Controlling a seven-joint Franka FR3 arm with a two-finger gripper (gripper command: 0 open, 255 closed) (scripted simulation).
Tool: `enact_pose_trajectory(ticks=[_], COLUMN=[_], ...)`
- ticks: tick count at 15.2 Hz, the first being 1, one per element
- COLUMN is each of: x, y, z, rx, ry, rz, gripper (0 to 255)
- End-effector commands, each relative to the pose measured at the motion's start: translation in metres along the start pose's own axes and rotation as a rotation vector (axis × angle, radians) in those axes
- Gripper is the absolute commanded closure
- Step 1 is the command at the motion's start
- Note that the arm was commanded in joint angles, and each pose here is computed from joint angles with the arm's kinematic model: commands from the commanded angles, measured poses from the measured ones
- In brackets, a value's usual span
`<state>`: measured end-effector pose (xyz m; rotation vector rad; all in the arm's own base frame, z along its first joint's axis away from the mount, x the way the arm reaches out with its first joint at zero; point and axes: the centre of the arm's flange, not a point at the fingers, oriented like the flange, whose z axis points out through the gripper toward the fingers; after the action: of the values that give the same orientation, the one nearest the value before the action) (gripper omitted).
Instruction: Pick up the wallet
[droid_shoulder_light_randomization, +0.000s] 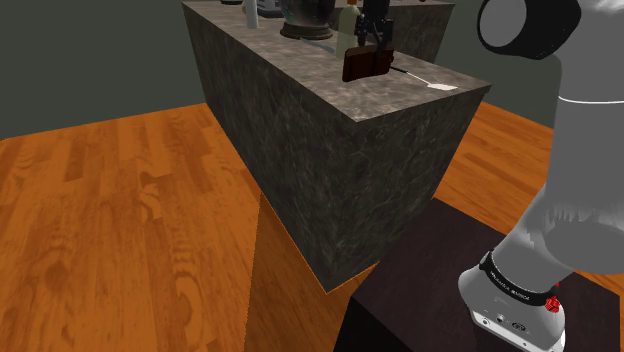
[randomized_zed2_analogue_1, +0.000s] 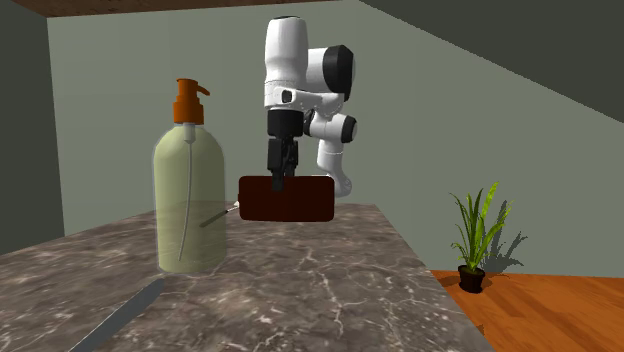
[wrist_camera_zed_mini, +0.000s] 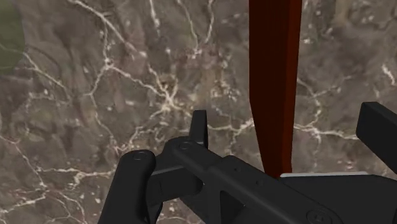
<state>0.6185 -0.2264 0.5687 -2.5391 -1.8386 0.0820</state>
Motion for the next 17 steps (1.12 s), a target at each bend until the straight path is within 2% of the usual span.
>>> enact_pose_trajectory(ticks=[1, 2, 3, 12, 17], x=[0.001, 0.001, 0.001, 0.001, -0.001], y=[0.001, 0.001, 0.001, 0.001, 0.000], z=[0.008, 0.008, 0.008, 0.008, -0.018], rx=[0.000, 0.000, 0.000, 0.000, 0.000], ry=[0.000, 0.000, 0.000, 0.000, 0.000], rz=[0.000, 0.000, 0.000, 0.000, 0.000], gripper=[0, 0, 255, 255, 255])
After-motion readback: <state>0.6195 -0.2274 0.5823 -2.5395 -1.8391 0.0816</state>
